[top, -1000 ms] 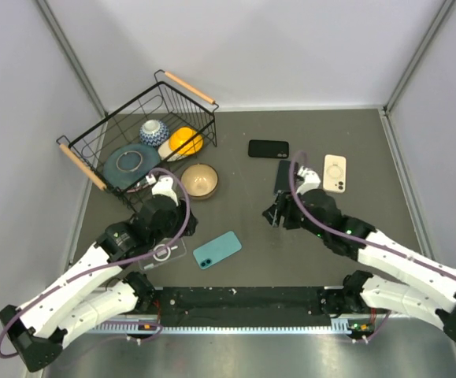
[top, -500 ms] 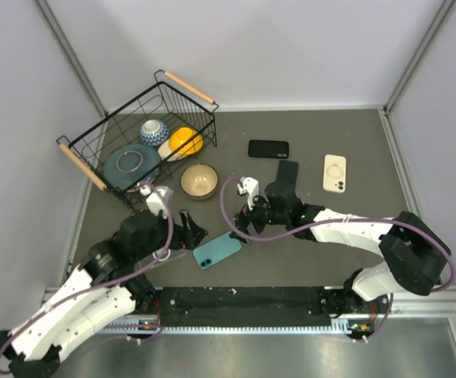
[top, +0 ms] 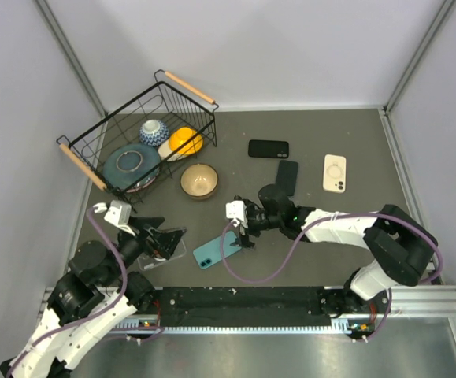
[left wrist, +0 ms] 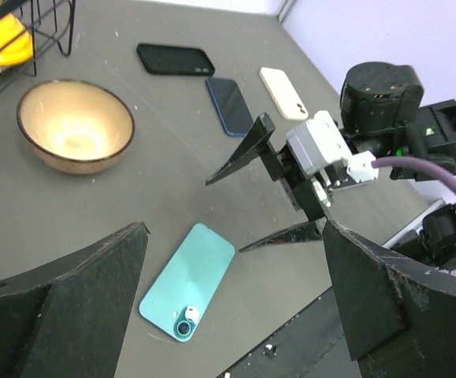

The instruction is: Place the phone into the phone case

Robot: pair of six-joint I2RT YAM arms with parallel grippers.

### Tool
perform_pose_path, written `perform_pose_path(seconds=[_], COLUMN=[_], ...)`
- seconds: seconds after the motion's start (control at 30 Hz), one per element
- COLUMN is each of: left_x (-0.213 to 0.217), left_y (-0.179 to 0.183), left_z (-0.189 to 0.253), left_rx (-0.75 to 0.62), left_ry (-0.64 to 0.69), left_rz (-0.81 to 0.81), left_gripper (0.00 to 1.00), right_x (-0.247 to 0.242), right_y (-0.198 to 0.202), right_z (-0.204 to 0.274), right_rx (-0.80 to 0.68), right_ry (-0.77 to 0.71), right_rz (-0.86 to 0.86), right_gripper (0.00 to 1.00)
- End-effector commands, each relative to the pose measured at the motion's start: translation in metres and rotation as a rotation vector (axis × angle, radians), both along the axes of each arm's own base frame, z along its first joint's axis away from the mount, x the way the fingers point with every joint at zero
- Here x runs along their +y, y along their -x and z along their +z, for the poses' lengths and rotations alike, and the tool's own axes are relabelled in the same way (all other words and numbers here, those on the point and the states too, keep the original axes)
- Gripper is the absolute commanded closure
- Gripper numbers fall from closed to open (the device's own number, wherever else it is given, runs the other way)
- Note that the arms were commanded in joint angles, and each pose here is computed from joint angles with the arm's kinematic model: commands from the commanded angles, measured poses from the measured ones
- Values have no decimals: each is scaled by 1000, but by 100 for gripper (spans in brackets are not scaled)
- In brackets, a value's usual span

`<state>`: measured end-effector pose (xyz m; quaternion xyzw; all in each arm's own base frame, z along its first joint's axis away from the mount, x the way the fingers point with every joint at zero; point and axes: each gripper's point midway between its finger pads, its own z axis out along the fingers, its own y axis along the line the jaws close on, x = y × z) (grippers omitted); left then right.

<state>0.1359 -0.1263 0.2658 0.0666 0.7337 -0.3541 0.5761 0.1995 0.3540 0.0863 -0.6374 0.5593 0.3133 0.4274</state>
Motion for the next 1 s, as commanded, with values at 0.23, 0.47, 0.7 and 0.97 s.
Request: perform_pose_path(seconds=[0.23,0.47,0.7,0.97], left_x=[8,10,17,19], left_y=[-1,-5,-7,-5], left_z=[17,14,15,16], left_rx=[-92,-80,-89,-98], left_ry=[44,33,43,56], left_rz=[30,52,92,94], left_gripper=[1,1,1,1], right_x=[21,31,36,46], right_y=[7,-2,8,22], right_z=[4,-3,-17,-30], right_rx=[-24,-51,-31,-30], right_ry=[53,68,129,190], right_rz=[204,177,215,275], right_gripper=[1,2,3,3])
